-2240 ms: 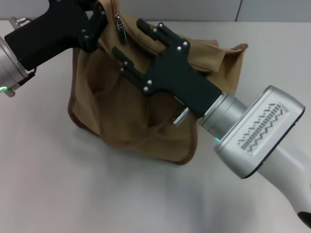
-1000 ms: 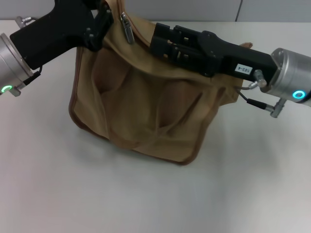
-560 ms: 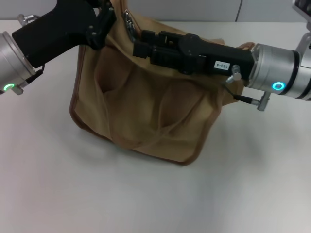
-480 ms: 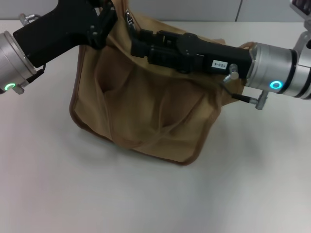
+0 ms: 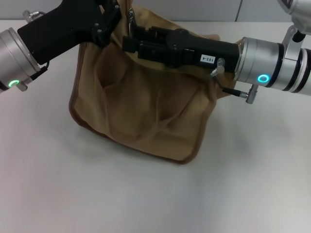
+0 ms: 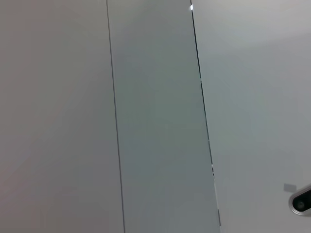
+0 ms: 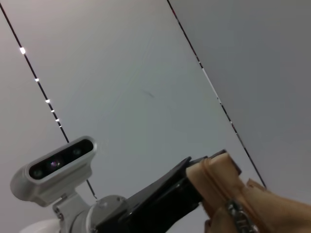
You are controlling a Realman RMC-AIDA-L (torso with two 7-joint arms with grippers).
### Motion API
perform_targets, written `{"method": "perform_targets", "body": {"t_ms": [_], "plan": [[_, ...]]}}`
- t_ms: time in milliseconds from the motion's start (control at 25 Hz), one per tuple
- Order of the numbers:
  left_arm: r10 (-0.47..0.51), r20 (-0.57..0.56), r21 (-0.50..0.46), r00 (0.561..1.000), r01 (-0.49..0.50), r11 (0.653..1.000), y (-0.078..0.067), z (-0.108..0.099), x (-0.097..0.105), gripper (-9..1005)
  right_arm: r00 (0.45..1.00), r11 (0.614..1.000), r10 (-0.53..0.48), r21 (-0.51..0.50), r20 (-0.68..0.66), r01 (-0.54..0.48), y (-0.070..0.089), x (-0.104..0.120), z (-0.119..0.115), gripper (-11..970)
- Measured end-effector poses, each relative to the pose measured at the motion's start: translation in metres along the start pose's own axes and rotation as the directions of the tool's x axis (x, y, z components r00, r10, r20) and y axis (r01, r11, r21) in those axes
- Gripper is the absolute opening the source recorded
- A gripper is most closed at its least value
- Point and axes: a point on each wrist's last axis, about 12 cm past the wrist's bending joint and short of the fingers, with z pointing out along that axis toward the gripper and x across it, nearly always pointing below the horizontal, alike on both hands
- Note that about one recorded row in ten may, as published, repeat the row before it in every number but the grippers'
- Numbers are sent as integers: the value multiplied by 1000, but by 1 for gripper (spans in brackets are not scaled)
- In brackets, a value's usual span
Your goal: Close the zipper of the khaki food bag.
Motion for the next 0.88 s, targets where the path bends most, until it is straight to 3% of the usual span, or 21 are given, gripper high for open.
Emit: {"method": "perform_targets", "body": {"t_ms": [880], "plan": [[4, -9, -12, 1000, -4, 1000, 1, 2, 2, 114, 999, 999, -25, -30, 40, 26, 4, -3, 2, 655]]}}
